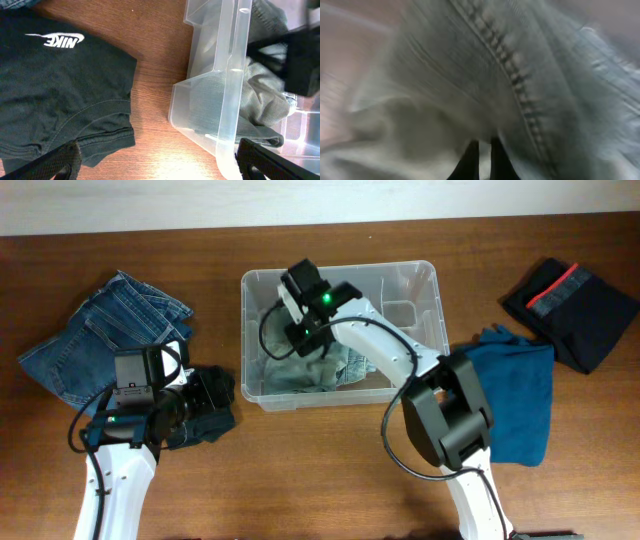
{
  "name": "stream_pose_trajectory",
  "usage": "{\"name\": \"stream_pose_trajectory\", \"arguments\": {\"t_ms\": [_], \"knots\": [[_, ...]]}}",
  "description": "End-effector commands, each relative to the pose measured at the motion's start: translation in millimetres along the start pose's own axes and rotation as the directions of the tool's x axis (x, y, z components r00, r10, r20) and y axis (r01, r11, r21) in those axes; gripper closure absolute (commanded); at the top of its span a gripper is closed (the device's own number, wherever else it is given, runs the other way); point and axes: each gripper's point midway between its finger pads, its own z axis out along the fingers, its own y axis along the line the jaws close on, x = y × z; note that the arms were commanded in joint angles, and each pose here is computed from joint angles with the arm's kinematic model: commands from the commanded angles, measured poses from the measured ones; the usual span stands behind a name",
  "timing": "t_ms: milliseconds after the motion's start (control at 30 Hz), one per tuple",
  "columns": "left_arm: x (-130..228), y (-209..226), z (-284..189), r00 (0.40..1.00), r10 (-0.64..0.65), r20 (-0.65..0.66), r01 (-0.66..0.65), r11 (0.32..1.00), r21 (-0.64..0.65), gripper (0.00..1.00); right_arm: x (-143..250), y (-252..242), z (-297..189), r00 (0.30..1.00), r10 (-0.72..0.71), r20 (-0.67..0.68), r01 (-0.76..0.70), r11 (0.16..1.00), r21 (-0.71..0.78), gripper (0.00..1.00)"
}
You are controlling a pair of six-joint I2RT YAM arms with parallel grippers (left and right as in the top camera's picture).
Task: Pack container
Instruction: 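Press and tuck the light-wash jeans down inside the bin with the right gripper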
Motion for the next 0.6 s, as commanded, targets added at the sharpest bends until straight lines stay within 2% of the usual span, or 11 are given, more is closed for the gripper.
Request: {"name": "stream_pose_trajectory", "arguments": {"t_ms": [0,233,467,567], "knots": [[-2,-1,-1,1.0,0.02,0.006,-0.02,1.0,-0.003,0.01,7,0,9,1.0,-0.002,-0.017,0.002,1.0,-0.013,0.96],[-2,-1,-1,1.0,0.02,0.006,-0.02,1.0,-0.003,0.01,0,1,9,1.0,-0.006,0.012,0.006,1.0,-0.014,0.9],[-2,-1,-1,1.0,0.02,0.006,-0.02,1.0,-0.003,0.01,-1,15,14,1.0,-0.008,0.02,0.01,0.996,-0.093,0.91],[-2,-1,-1,1.0,0.02,0.006,-0.02,1.0,-0.003,0.01,4,16,26,1.0,-0.006,0.003,0.007,0.995,-0.104,0.95]]}}
